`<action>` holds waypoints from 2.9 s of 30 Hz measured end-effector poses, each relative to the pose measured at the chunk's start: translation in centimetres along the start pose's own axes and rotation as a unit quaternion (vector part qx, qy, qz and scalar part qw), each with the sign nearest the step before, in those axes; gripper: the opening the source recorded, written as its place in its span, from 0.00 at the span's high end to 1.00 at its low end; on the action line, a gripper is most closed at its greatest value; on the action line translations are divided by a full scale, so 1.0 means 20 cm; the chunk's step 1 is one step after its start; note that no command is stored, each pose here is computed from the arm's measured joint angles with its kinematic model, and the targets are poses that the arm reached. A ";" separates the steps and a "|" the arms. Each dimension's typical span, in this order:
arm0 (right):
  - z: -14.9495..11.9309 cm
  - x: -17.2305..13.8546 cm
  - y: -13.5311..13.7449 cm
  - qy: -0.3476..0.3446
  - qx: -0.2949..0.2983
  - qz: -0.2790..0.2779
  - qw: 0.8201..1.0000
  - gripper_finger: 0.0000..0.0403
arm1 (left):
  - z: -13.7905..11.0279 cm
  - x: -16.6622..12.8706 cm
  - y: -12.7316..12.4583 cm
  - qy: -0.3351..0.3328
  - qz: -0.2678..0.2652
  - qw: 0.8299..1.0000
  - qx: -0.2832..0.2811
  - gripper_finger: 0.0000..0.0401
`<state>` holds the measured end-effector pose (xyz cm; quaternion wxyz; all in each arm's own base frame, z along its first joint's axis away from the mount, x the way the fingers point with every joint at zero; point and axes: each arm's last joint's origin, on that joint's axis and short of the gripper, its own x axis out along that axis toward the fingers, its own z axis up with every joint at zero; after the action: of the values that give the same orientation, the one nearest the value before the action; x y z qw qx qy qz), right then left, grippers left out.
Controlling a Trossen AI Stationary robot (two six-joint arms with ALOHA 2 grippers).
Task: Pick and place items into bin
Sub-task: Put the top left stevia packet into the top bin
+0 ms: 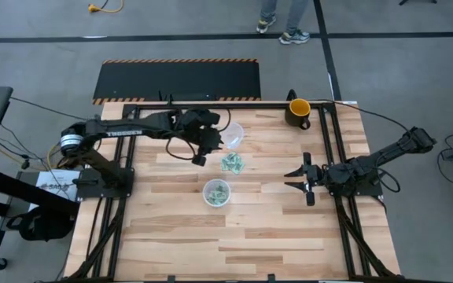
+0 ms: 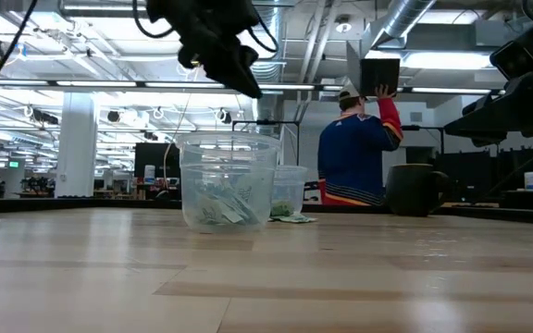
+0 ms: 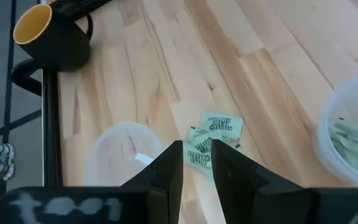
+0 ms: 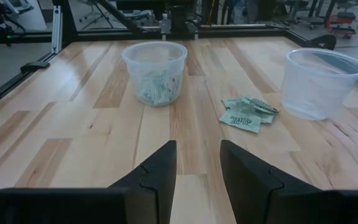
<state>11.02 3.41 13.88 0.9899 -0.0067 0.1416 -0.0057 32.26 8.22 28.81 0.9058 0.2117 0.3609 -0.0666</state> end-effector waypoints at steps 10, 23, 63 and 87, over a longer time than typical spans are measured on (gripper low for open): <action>0.00 0.00 0.00 0.000 0.000 0.000 1.000 0.71 | 0.00 0.13 -0.05 0.038 0.007 0.997 0.073 0.71; 0.00 0.00 0.00 0.000 0.000 0.000 1.000 0.71 | 0.04 0.13 -0.07 0.029 0.023 0.983 0.179 0.67; 0.00 0.00 0.00 0.000 0.000 0.000 1.000 0.71 | -0.04 0.20 -0.13 -0.008 0.001 0.995 0.103 0.67; 0.00 0.00 0.00 0.000 0.000 0.000 1.000 0.71 | -0.03 0.20 -0.13 0.017 0.027 0.919 0.393 0.67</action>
<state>11.02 3.41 13.89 0.9899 -0.0068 0.1416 -0.0056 34.18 6.16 24.77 0.7448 0.5613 0.3154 -0.1751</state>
